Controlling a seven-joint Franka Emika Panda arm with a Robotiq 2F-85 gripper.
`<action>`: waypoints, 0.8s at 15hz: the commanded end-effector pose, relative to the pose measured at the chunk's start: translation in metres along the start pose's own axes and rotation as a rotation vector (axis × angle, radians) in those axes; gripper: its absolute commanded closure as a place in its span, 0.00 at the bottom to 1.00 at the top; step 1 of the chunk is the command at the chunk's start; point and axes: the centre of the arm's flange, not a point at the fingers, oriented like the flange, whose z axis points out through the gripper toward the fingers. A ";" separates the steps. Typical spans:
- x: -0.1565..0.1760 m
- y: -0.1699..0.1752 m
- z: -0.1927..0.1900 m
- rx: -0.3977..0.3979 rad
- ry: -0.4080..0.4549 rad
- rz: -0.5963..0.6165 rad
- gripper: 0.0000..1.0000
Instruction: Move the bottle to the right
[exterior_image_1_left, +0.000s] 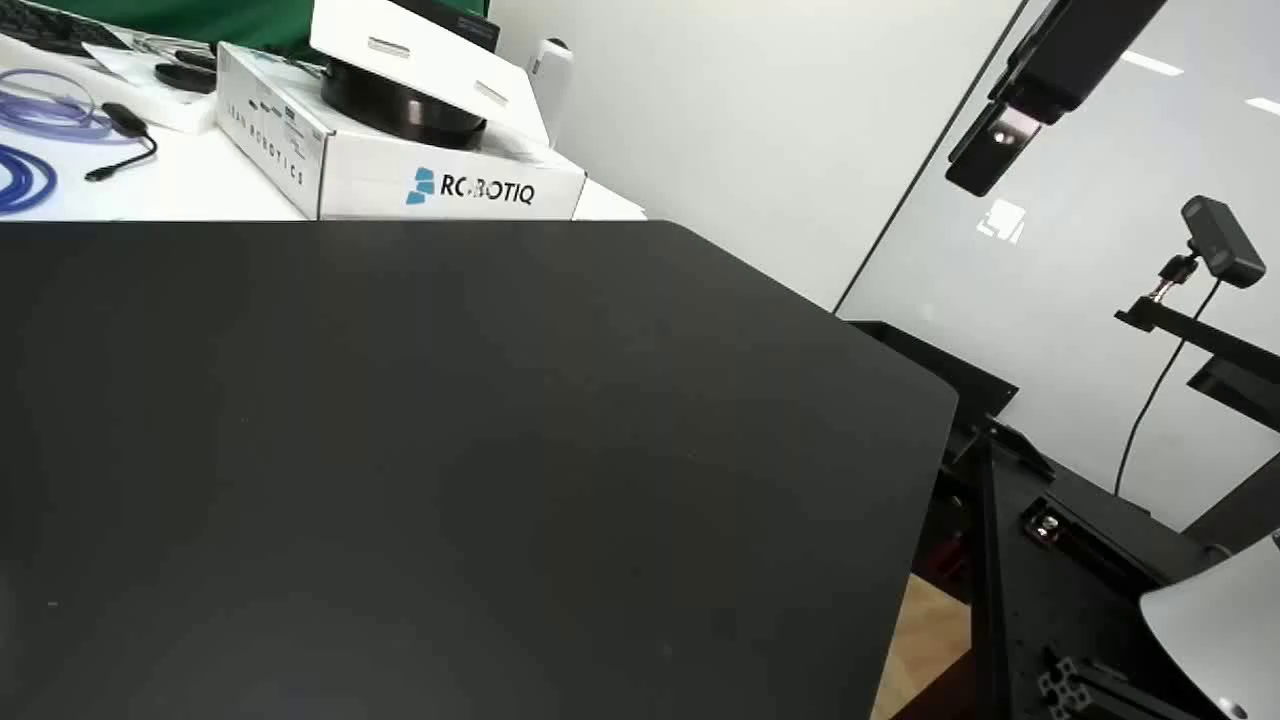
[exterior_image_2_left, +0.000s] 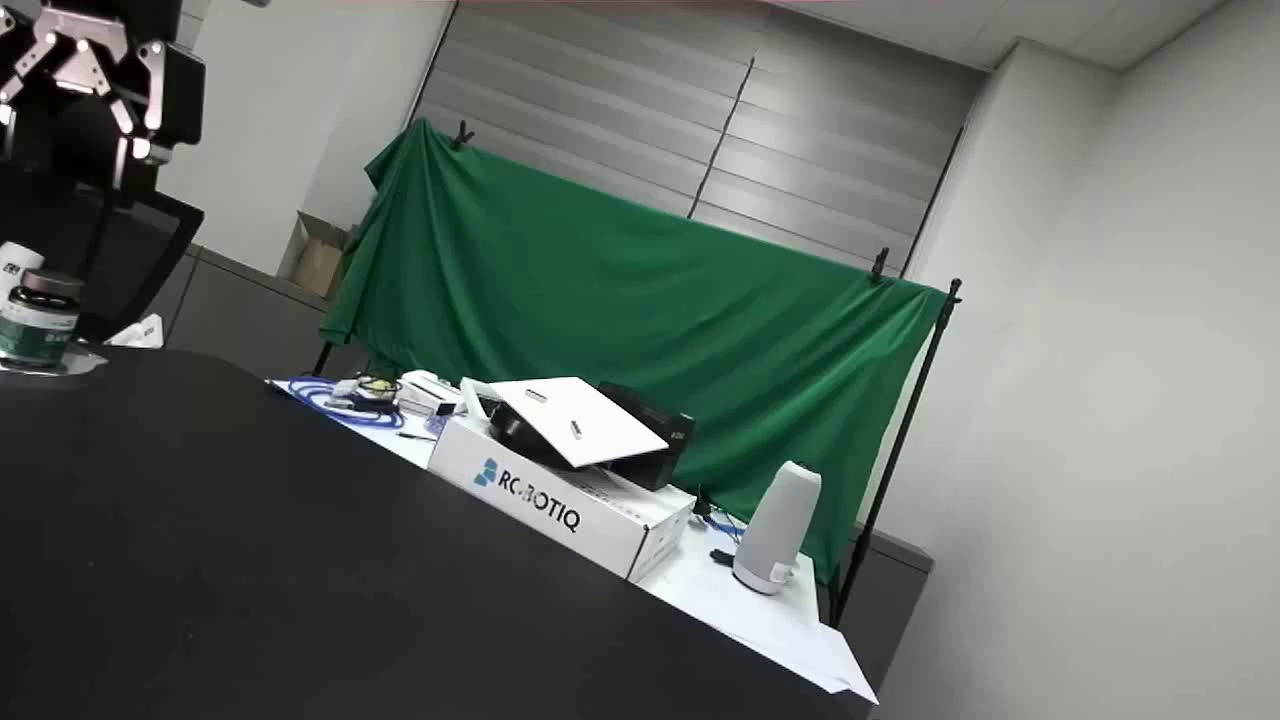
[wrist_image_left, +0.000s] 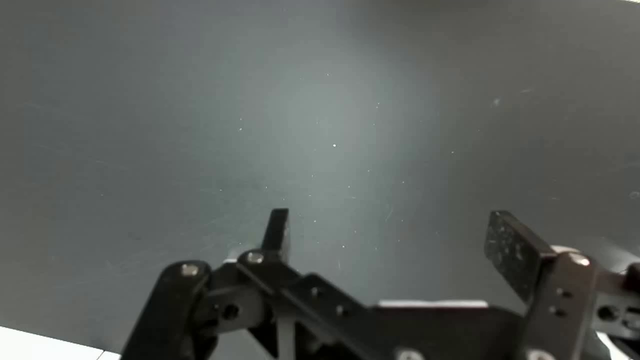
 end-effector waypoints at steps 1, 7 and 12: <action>0.000 0.000 0.000 0.000 -0.001 0.000 0.00; 0.000 0.000 0.001 0.000 -0.004 -0.001 0.00; 0.002 0.002 0.003 0.003 -0.022 0.006 0.00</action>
